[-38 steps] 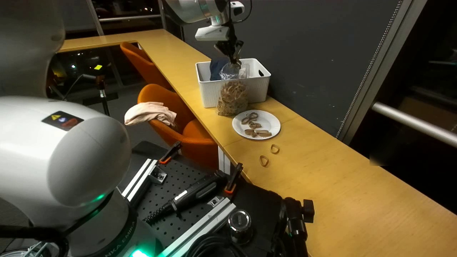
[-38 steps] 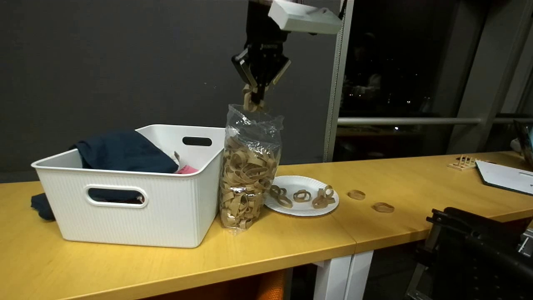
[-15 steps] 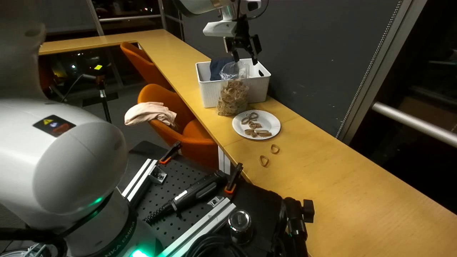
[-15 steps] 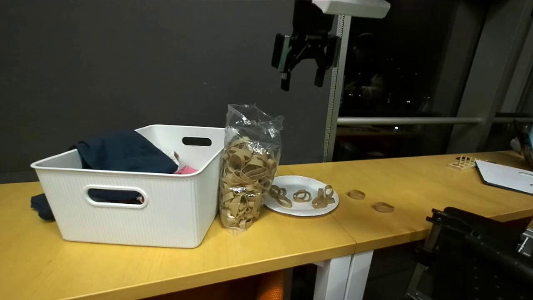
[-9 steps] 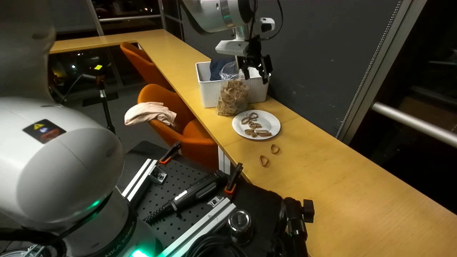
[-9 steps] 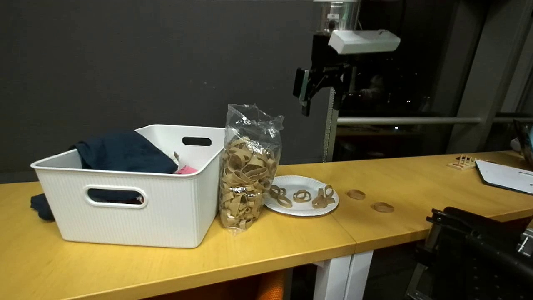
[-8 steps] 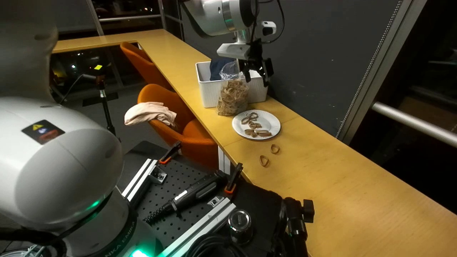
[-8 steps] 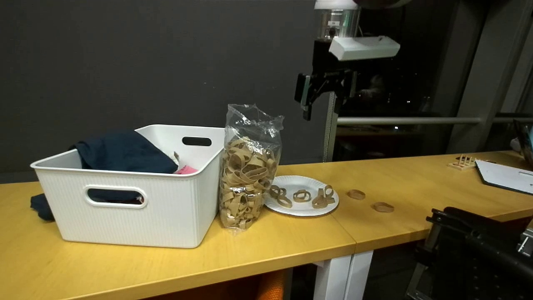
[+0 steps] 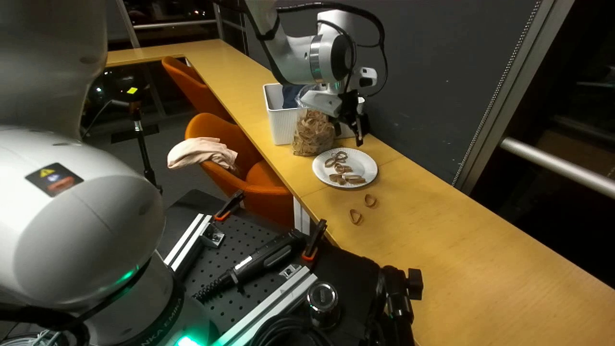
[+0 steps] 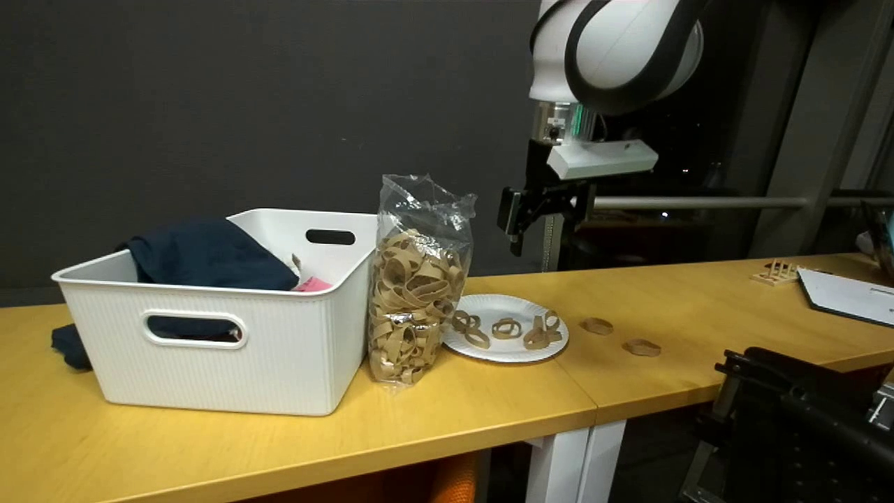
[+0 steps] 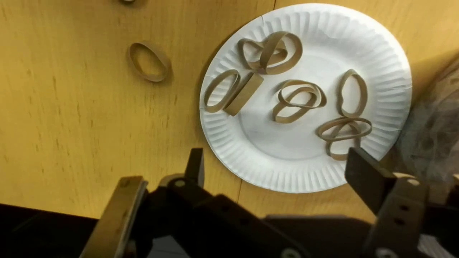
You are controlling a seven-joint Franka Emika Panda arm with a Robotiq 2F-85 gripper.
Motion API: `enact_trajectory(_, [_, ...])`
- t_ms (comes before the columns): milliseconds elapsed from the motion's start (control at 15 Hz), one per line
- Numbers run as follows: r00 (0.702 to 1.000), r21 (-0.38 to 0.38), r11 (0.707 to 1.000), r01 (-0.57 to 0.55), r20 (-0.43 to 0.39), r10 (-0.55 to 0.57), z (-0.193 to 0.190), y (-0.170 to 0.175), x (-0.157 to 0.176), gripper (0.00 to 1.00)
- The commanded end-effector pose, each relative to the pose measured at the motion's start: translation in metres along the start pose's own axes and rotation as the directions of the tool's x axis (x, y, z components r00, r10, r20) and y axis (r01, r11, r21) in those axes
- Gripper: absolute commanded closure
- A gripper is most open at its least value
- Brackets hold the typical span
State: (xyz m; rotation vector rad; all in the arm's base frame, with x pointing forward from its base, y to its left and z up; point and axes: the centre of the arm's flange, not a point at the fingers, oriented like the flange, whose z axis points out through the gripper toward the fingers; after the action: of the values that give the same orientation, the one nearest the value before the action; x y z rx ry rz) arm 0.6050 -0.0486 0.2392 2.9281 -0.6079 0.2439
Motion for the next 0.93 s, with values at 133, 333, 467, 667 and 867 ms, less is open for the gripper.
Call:
enact_trajectory(133, [0.999,0.14,0.99,0.035,-0.023,-0.032,0.058,-0.004,-0.002,0.0])
enact_trajectory(333, [0.996,0.205,0.975,0.089,-0.038,-0.083,0.079,-0.012,-0.006,0.0])
enact_trajectory(467, [0.991,0.25,0.959,0.132,-0.039,-0.126,0.088,-0.021,-0.012,0.0])
enact_trajectory(667, [0.984,0.282,0.943,0.179,-0.031,-0.178,0.101,-0.032,-0.014,0.0])
enact_trajectory(867, [0.981,0.267,0.944,0.192,-0.032,-0.191,0.11,-0.033,-0.004,0.0])
